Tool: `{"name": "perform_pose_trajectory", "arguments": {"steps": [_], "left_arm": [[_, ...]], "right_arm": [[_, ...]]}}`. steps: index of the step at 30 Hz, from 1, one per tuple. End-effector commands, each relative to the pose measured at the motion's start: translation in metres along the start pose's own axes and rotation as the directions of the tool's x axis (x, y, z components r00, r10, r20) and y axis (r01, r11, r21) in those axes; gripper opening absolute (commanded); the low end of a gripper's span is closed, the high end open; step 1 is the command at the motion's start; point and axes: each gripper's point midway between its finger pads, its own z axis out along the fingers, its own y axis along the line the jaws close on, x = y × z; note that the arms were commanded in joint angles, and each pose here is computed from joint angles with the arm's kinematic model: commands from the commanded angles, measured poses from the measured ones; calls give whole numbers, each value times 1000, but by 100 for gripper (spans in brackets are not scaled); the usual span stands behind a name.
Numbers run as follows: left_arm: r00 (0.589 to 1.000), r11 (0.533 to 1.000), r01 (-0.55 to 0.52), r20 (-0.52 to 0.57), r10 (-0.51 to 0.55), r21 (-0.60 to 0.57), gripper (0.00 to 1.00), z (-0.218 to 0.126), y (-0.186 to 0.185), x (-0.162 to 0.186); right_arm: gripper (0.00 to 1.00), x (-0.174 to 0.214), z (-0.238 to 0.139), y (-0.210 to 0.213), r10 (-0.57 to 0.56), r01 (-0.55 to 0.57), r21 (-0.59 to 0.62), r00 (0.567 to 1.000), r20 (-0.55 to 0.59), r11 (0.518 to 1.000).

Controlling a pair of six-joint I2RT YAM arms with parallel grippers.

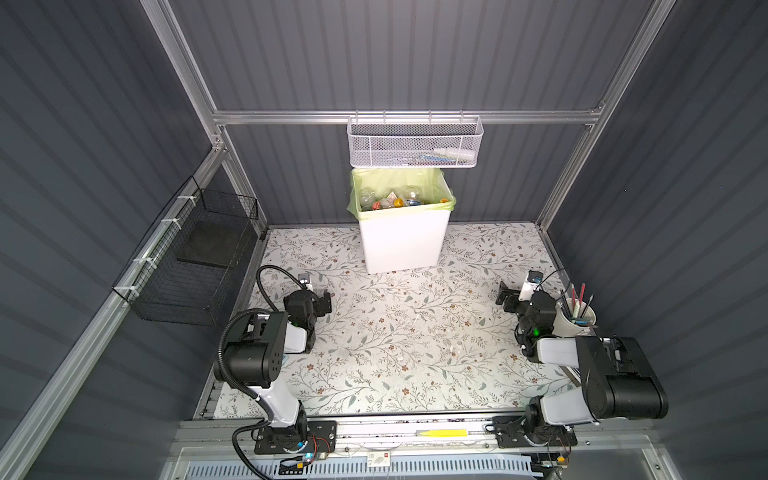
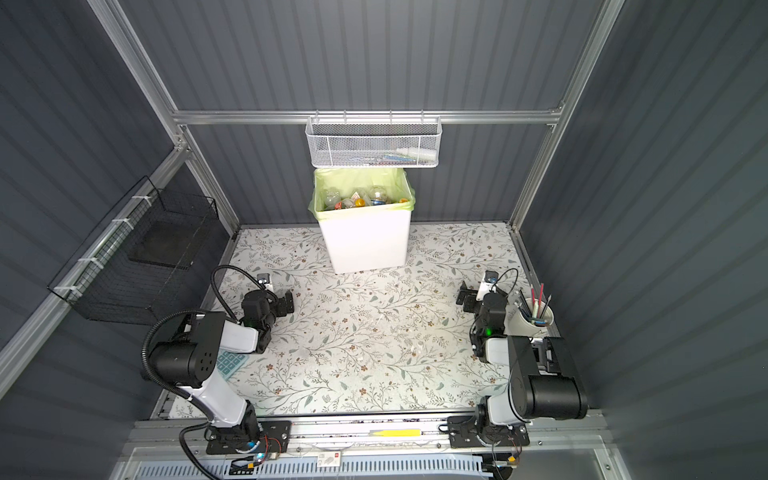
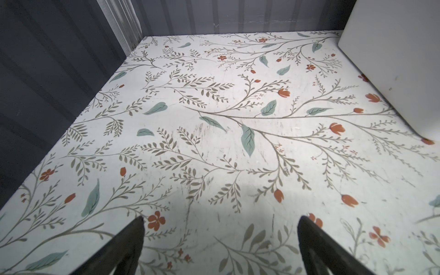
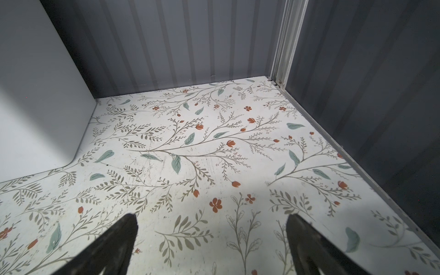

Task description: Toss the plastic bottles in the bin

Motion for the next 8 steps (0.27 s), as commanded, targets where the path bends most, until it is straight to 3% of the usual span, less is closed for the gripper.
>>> {"name": "perform_pose_trajectory", "arguments": {"steps": [1, 8], "left_arm": [[999, 1000, 20, 34, -21, 7, 100, 2, -1, -11], [999, 1000, 20, 34, -21, 8, 100, 2, -1, -10]], "right_arm": [[99, -8, 1, -2, 16, -17, 10, 999, 30, 1000], [99, -9, 1, -3, 16, -17, 12, 999, 31, 1000]]}}
